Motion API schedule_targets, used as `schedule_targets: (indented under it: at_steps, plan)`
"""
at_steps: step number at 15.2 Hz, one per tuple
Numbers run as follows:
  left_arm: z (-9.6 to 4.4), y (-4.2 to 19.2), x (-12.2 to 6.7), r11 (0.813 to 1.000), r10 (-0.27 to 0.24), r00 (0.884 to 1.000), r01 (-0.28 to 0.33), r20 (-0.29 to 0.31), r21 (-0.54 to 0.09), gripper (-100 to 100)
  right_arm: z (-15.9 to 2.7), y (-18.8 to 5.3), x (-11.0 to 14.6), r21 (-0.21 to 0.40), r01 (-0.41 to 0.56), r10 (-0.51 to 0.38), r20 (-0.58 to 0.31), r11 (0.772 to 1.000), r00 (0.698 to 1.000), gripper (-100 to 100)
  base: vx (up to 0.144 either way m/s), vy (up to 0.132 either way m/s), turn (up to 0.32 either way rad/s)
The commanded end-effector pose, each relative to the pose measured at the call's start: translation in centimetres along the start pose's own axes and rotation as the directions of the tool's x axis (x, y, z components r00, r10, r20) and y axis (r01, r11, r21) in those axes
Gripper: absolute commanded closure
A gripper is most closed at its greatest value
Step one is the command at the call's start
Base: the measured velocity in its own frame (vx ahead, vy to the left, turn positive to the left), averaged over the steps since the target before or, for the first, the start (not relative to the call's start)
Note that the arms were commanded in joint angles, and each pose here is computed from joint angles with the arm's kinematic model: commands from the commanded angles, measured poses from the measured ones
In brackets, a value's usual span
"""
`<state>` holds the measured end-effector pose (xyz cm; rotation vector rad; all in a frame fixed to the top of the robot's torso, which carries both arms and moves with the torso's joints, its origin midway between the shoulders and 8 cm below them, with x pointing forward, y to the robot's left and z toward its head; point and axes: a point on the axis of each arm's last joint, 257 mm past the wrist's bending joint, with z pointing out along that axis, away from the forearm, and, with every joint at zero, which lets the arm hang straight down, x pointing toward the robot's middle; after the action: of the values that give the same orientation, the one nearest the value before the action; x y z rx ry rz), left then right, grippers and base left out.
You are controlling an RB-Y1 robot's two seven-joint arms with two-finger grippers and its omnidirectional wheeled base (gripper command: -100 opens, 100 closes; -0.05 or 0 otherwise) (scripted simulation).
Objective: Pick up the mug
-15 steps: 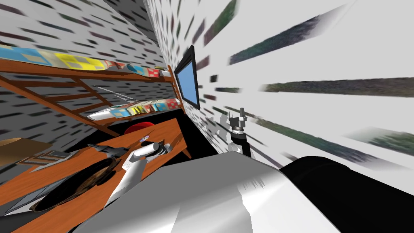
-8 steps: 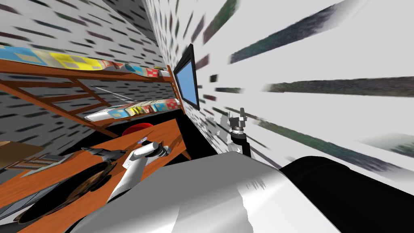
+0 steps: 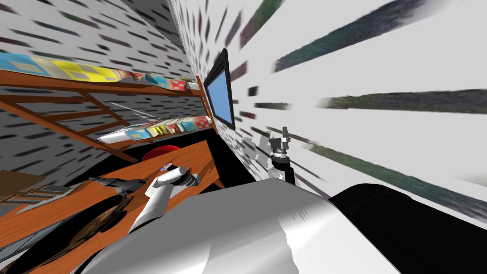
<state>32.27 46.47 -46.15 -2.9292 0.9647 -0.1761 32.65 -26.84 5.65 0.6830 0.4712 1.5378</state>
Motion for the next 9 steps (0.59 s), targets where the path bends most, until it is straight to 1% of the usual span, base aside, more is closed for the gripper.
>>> schedule_targets:
  at_steps: [1, 2, 4, 5, 6, 9]
  plan:
    - [0.8, 0.3, 0.0, 1.000, 0.002, 1.000, -0.002, -0.003, 0.004, -100, 0.0, 0.0, 0.0, 0.000, 0.000, 0.000, 0.000, 1.000, 1.000, 0, 0.022, 0.013, 0.023]
    - [1.1, 0.4, 0.0, 1.000, 0.003, 1.000, -0.003, -0.003, 0.004, -100, 0.0, 0.0, 0.0, 0.000, 0.000, 0.000, 0.000, 1.000, 1.000, 0, 0.018, 0.011, 0.012]
    - [1.9, 0.8, 0.0, 1.000, 0.006, 1.000, -0.006, -0.005, 0.006, -100, 0.0, 0.0, 0.0, 0.000, 0.000, 0.000, 0.000, 1.000, 1.000, 0, 0.018, 0.011, 0.013]
    - [1.4, 0.5, -0.1, 1.000, 0.004, 1.000, -0.004, -0.003, 0.002, -100, 0.0, 0.0, 0.0, 0.000, 0.000, 0.000, 0.000, 1.000, 1.000, 0, 0.011, 0.007, 0.006]
    - [1.5, 0.5, 0.0, 1.000, 0.004, 1.000, -0.004, -0.004, 0.004, 100, 0.0, 0.0, 0.0, 0.000, 0.000, 0.000, 0.000, 1.000, 1.000, 0, 0.000, 0.000, 0.000]
    - [1.5, 0.5, 0.0, 1.000, 0.005, 1.000, -0.005, -0.004, 0.005, 100, 0.0, 0.0, 0.0, 0.000, 0.000, 0.000, 0.000, 1.000, 1.000, 0, 0.000, 0.000, 0.000]
